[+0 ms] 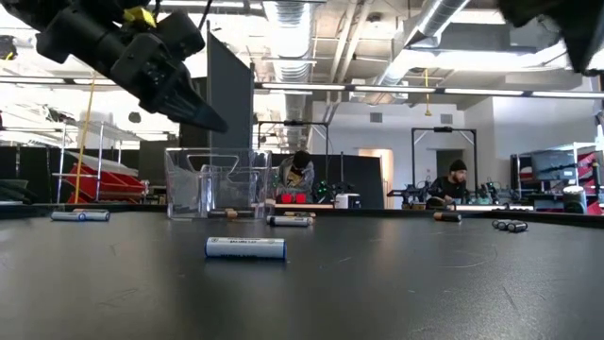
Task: Sort batteries
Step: Move the bottom transparent bin to the top of the table
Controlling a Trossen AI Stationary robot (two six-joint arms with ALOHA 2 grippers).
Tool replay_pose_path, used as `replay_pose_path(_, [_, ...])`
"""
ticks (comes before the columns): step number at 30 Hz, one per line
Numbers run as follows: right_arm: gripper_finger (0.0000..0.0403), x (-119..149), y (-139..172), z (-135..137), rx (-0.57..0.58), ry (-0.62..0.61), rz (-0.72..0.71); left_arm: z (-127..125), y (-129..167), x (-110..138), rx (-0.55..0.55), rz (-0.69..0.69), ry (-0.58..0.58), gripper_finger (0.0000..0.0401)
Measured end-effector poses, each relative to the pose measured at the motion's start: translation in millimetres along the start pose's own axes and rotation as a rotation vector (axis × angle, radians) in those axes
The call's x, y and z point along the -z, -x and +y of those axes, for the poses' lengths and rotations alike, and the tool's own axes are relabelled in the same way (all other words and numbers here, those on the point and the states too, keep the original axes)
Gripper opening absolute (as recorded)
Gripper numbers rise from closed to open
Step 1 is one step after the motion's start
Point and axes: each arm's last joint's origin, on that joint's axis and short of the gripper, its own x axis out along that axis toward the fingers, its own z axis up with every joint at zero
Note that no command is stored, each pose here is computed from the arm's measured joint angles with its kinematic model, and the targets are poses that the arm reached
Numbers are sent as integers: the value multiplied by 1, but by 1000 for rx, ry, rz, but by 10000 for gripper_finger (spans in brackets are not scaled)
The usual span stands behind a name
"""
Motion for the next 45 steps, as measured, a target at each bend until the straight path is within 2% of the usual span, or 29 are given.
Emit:
replay_pose_path(5, [55,33,4,1,-10,-96,19,-2,0,0,52,6,-30,91])
replay_pose_path(9, [83,47,3,2,27,-19,23,-2,0,0,56,5,-68,91])
replay_pose_path(17, [167,43,-9,17,73,331,33,2,-1,0,43,5,-40,91])
replay_pose_path(22, [236,36,-26,36,115,633,60,2,-1,0,42,4,6,91])
replay_pose_path(25, [262,34,-40,52,126,837,91,2,-1,0,42,5,43,91])
replay_pose_path(28, [267,34,-55,65,163,975,136,2,-1,0,42,6,81,91])
replay_pose_path(32, [266,33,-70,71,196,1053,167,2,-1,0,42,6,123,91])
replay_pose_path(37, [261,35,-83,52,127,1026,123,2,-1,-1,42,4,154,91])
replay_pose_path(40, [260,37,-95,39,105,1008,148,2,-1,-1,42,3,176,91])
replay_pose_path(42, [260,40,-104,36,66,1014,149,2,-1,-1,42,3,180,91])
replay_pose_path(45, [260,45,-119,31,69,1051,157,2,-1,-1,42,2,180,91])
